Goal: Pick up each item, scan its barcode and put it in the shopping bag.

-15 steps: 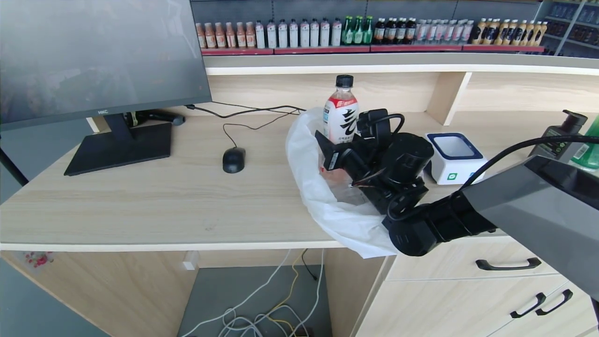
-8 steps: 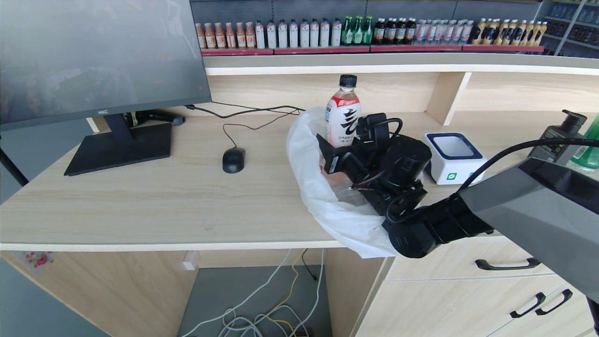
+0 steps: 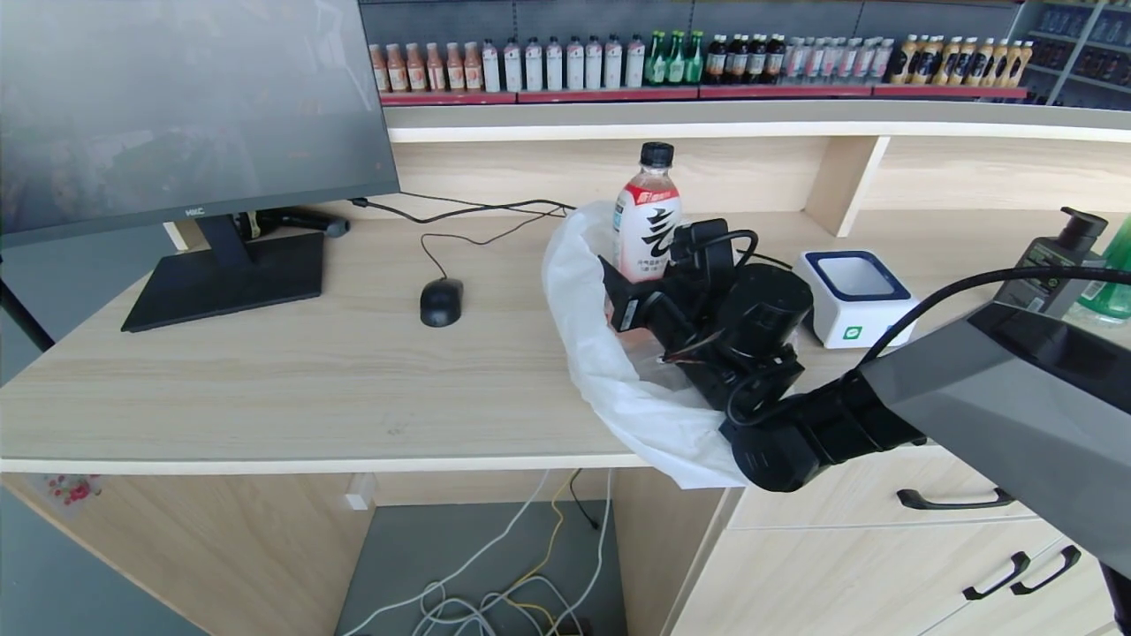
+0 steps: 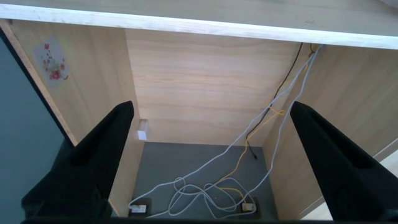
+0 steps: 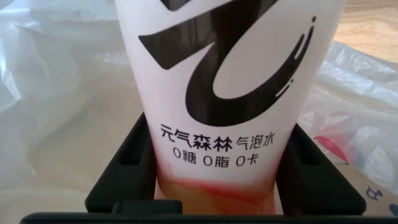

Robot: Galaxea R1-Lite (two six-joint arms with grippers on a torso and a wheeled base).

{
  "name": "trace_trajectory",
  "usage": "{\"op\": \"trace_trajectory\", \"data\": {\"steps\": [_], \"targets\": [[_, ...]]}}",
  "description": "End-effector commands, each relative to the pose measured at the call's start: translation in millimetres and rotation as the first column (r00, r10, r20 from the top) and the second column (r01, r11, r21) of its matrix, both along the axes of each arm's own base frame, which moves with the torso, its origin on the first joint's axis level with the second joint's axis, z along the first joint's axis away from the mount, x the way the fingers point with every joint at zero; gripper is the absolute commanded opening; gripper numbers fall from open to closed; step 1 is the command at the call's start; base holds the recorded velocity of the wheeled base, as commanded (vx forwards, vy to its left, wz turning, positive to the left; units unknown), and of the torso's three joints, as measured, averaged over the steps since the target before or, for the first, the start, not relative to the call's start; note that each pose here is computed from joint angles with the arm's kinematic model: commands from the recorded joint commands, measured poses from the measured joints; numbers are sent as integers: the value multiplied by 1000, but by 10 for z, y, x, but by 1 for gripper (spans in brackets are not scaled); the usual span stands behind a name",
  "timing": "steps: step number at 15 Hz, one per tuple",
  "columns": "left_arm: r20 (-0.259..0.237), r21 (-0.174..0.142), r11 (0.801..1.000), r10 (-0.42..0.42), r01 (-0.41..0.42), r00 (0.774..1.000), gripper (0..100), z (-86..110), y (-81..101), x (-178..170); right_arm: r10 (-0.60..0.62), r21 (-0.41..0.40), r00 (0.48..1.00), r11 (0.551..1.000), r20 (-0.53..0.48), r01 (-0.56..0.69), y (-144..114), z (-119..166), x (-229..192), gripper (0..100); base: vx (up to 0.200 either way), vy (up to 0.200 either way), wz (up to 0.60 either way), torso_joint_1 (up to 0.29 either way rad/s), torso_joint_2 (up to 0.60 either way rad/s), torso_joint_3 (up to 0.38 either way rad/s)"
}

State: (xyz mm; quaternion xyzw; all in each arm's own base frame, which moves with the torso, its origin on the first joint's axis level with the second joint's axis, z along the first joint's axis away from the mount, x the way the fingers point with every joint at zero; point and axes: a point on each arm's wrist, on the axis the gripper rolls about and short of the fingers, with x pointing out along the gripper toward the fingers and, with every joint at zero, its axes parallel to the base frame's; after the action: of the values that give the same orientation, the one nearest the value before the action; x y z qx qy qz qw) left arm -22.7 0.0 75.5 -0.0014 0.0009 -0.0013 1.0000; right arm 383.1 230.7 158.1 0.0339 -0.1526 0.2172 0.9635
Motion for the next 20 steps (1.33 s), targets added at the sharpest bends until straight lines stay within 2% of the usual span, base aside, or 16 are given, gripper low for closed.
{"op": "trace_trajectory", "data": {"steps": [1,2,3,14,17,20], "targets": [[0,0,1000,1,-1,1000,100,0,0,0,0,-2,1000,1000,-2,0,2,-3,-2,0,0,0,0,0,0,0],[0,0,1000,-1,1,1000,100,0,0,0,0,0,1000,1000,1,0,1,8,-3,0,0,0,0,0,0,0],[0,0,1000,-1,1,1000,100,0,0,0,0,0,1000,1000,1,0,2,11,-2,100,0,0,0,0,0,0],[0,-2,1000,1,-1,1000,100,0,0,0,-2,9,1000,1000,20,1,-10,84,-8,100,0,0,0,0,0,0],[0,-2,1000,1,-1,1000,100,0,0,0,-3,11,999,1000,39,3,-29,174,-40,100,0,0,0,0,0,0],[0,-2,1000,-1,1,1000,100,0,0,0,-14,-10,998,1000,58,15,-90,378,-128,100,0,0,0,0,0,0]]}}
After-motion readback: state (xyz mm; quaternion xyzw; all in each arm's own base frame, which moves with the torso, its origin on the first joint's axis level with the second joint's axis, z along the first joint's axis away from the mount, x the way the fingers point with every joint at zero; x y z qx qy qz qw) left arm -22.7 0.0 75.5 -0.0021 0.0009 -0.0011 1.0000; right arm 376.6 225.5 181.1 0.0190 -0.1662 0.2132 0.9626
